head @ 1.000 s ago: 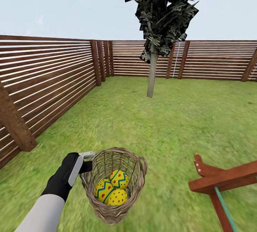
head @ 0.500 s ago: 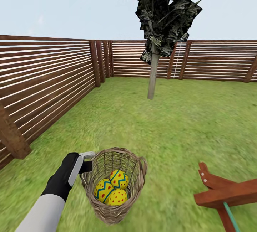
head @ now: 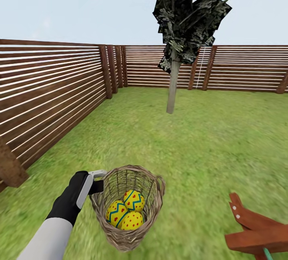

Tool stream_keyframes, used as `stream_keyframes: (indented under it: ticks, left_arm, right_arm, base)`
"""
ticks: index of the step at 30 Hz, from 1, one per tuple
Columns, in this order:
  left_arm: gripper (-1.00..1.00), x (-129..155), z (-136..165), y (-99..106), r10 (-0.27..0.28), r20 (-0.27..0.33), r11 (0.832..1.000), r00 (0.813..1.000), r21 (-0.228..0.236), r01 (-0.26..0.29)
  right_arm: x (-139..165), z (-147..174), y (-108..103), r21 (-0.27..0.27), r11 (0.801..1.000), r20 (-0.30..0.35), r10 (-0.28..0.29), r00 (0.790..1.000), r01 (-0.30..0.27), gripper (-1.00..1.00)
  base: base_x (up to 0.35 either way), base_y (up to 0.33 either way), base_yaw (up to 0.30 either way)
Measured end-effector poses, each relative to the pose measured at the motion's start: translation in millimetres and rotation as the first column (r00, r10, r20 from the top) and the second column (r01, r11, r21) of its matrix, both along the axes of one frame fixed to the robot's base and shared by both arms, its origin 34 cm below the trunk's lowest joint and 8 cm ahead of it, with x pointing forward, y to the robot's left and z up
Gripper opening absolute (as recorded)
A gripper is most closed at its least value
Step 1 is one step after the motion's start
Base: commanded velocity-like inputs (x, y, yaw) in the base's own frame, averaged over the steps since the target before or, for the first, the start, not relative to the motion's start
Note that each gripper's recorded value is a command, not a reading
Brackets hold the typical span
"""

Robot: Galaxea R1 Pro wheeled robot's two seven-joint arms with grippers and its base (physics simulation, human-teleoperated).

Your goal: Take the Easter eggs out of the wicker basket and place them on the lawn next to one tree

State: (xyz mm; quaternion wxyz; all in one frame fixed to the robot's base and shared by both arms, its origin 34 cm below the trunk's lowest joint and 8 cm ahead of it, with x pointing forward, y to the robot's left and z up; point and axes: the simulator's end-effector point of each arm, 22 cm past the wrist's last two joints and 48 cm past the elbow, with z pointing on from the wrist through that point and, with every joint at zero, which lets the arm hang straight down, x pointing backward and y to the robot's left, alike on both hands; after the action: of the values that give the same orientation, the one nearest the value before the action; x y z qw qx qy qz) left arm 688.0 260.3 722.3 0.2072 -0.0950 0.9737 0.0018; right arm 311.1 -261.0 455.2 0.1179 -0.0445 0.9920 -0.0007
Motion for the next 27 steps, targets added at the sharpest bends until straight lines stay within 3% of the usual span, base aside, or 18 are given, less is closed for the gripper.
stream_keyframes:
  ticks: [2, 5, 9, 13, 27]
  left_arm:
    - [-1.0, 0.3, 0.2, -0.6, 0.002, 0.002, 1.0, 1.0, -0.006, -0.002]
    - [-1.0, -0.8, -0.1, 4.5, -0.003, -0.004, 1.0, 1.0, 0.022, 0.003]
    - [-1.0, 0.3, 0.0, -1.3, 0.001, 0.001, 1.0, 1.0, -0.007, -0.001]
    - [-1.0, -0.5, -0.2, 2.4, -0.002, -0.003, 1.0, 1.0, 0.013, 0.002]
    - [-1.0, -0.3, -0.3, 1.4, -0.001, -0.001, 1.0, 1.0, 0.006, 0.001]
  right_arm:
    - [0.3, 0.0, 0.5, 0.0, 1.0, 0.001, 0.0, 1.0, 0.0, 1.0]
    - [0.4, 0.1, -1.2, -0.003, 1.0, 0.001, 0.004, 1.0, -0.004, 1.0]
    - [0.5, 0.1, -1.9, -0.004, 1.0, 0.001, 0.001, 1.0, -0.001, 1.0]
    - [-0.1, 0.0, -1.2, -0.002, 1.0, -0.001, 0.0, 1.0, 0.0, 1.0]
    - [-0.4, -0.1, -0.7, -0.002, 1.0, -0.001, 0.0, 1.0, 0.0, 1.0]
  base:
    - [0.32, 0.0, 0.243]
    - [0.32, 0.0, 0.048]
    - [0.32, 0.0, 0.003]
    - [0.32, 0.0, 0.0]
    - [0.32, 0.0, 0.0]
